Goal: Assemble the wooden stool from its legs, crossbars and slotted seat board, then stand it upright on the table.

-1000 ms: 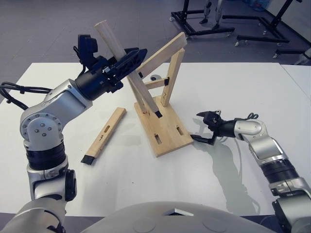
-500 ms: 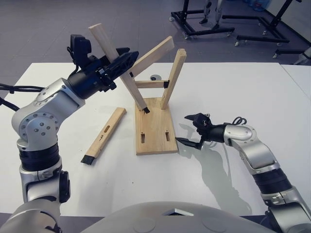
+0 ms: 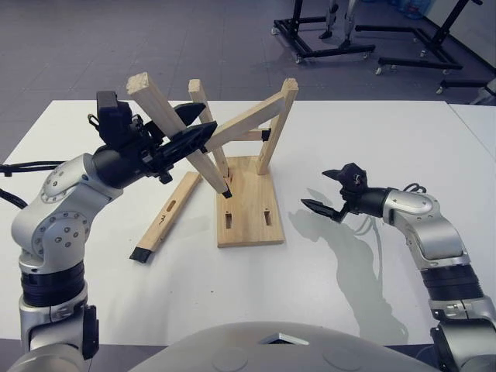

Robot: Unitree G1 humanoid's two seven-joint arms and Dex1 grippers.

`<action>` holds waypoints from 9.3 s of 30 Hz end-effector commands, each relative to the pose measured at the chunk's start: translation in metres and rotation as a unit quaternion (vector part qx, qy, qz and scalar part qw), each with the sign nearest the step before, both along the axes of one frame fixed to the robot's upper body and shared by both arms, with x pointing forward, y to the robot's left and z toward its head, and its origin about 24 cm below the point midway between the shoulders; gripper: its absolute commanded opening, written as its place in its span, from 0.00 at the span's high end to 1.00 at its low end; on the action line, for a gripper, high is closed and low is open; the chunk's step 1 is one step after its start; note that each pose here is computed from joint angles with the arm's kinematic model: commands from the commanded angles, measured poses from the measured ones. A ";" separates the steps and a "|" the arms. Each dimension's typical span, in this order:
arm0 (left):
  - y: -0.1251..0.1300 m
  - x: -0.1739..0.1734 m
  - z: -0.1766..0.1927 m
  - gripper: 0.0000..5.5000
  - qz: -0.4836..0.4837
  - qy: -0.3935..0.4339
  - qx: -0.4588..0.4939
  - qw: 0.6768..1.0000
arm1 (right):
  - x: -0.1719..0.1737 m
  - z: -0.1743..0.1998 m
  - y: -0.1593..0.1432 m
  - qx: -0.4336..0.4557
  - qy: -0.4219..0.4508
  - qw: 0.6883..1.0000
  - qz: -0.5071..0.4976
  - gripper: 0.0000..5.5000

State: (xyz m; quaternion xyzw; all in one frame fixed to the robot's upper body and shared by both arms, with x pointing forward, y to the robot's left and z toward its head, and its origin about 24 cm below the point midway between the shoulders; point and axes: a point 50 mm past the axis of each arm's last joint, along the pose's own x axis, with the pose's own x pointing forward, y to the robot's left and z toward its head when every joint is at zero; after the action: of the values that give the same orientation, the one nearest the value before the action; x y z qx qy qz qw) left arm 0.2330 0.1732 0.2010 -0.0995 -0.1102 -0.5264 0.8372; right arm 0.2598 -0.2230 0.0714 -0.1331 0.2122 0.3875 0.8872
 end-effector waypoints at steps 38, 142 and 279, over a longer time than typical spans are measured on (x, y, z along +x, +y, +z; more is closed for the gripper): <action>0.002 0.022 -0.064 0.62 -0.136 -0.005 0.049 0.989 | 0.022 0.007 0.016 -0.004 0.002 0.998 0.055 0.02; 0.014 -0.008 -0.160 0.62 -0.162 0.156 0.235 0.946 | 0.001 -0.011 0.031 0.038 0.013 0.999 0.010 0.02; 0.051 0.038 0.152 0.63 0.089 -0.054 -0.029 0.994 | 0.062 0.148 -0.025 0.315 -0.109 0.940 -0.076 0.02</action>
State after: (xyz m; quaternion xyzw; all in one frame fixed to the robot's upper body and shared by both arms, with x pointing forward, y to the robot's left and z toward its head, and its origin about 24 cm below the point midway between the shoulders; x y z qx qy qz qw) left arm 0.2736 0.2514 0.3495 -0.0622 -0.1833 -0.3780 0.9053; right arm 0.3126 -0.2572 0.1787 0.0855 0.0393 0.3073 0.9470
